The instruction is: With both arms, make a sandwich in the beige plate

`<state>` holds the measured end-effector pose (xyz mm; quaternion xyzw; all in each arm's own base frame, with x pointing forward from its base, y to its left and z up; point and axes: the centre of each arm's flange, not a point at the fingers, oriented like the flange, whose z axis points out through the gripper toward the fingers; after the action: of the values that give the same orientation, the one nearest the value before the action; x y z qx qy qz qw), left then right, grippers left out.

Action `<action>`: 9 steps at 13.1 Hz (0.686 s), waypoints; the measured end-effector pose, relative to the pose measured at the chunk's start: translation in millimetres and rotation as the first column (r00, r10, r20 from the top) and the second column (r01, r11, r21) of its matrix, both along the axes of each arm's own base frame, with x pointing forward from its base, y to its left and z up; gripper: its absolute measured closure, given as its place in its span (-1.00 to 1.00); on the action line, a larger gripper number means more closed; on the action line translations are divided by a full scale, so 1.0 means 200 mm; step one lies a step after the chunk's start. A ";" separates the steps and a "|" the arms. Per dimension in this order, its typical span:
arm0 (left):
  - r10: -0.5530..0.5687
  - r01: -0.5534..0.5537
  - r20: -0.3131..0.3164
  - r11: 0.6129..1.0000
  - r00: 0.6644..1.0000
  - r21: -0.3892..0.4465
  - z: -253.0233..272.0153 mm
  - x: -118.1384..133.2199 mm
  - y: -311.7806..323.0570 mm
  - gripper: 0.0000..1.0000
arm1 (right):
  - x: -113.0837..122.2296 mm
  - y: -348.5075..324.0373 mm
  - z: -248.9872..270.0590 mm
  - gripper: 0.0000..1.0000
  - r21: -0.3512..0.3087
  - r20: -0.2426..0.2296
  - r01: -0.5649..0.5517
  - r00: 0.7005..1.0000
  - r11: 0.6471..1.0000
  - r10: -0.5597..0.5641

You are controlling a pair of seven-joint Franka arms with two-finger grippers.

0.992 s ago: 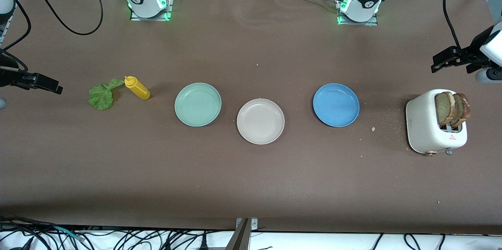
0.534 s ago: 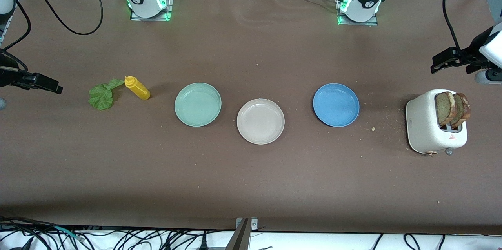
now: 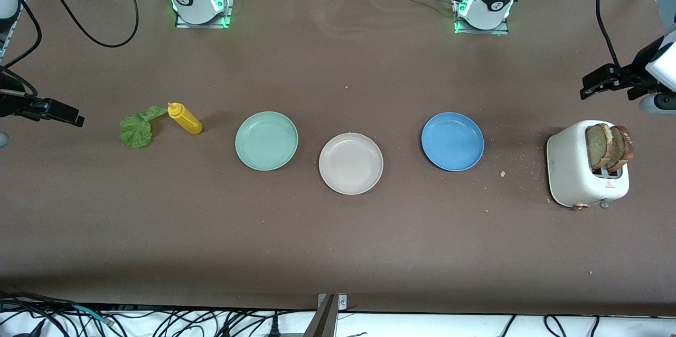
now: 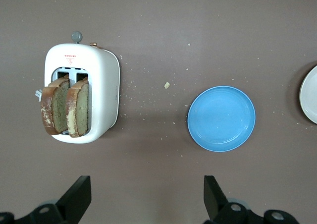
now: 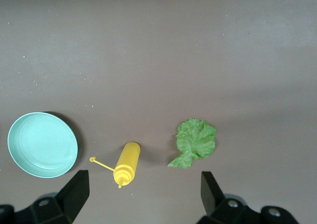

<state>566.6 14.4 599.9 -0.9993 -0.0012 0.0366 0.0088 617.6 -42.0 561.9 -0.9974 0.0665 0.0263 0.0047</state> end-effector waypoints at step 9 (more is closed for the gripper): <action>0.000 0.000 -0.003 1.000 1.000 0.000 -0.01 0.00 0.00 -1.00 | 0.00 0.00 0.00 -1.00 0.000 0.000 0.001 1.000 1.000 -0.001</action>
<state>567.4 14.3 598.2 -0.9992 -0.0012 0.0380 0.0088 617.5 -42.4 561.9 -0.9974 0.0669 0.0263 0.0050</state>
